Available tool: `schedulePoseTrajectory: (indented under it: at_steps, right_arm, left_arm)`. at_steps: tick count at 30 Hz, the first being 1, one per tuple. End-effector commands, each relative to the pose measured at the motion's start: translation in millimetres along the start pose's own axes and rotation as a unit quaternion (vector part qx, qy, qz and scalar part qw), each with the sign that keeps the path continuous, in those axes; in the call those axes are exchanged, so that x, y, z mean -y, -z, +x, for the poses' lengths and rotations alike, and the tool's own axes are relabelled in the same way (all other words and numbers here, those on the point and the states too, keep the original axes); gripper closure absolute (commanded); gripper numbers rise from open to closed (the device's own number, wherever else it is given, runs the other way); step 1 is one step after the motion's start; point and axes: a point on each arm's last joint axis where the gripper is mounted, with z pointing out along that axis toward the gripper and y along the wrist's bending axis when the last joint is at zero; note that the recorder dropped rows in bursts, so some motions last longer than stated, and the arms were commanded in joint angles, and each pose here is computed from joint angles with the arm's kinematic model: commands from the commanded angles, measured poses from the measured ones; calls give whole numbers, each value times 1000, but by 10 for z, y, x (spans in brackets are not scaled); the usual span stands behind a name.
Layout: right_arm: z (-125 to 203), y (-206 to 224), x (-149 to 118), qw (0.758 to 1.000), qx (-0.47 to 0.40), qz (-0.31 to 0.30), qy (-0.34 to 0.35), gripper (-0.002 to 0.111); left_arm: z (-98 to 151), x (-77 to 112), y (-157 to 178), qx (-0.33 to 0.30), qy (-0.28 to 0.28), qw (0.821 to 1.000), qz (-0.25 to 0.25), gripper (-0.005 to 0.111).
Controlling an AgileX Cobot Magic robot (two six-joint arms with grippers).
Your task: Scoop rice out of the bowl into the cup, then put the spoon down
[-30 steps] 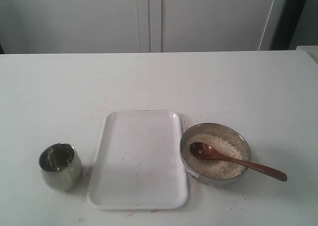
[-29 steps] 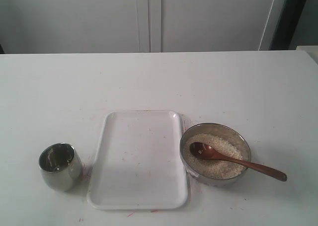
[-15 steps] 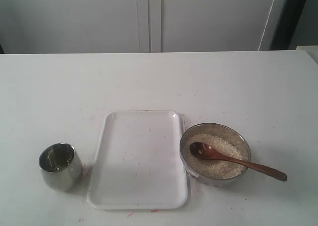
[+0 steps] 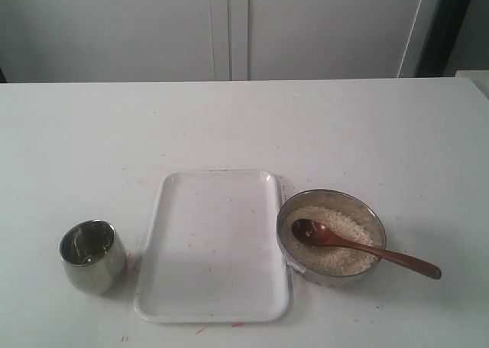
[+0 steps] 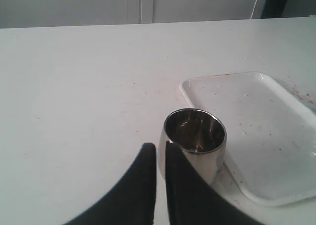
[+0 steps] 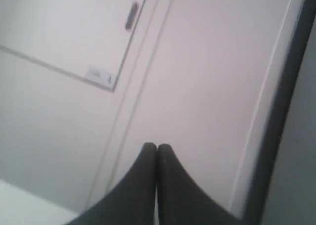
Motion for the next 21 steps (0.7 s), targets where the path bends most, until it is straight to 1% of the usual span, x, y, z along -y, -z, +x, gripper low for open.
schedulePoseTrajectory:
  at_steps: [1,3,4,6,7,8,11,12,17,21]
  right_arm:
    - [-201,28,-33,993,111,-19,-26,108]
    - [-259,43,-43,989,143,-27,-34,108]
    - [-275,48,-46,986,152,-32,-54,108]
    - [-278,49,-47,980,151,-43,-120,108]
    - [-271,47,-46,975,146,-48,-163,108]
    - [-269,47,-45,966,142,-55,-209,108]
    - [-259,43,-45,938,130,-68,-313,108]
    - [-257,43,-44,933,127,-69,-329,108]
    - [-140,16,-24,938,69,-37,-338,108]
    - [-29,5,-3,923,15,-6,-384,108]
  left_arm:
    - [-24,9,2,4,4,1000,4,92]
    - [-24,9,2,4,4,1000,4,92]
    - [-24,9,2,4,4,1000,4,92]
    - [-24,9,2,4,4,1000,4,92]
    - [-24,9,2,4,4,1000,4,92]
    - [-24,9,2,4,4,1000,4,92]
    - [-24,9,2,4,4,1000,4,92]
    - [-24,9,2,4,4,1000,4,92]
    - [-24,9,2,4,4,1000,4,92]
    - [-24,9,2,4,4,1000,4,92]
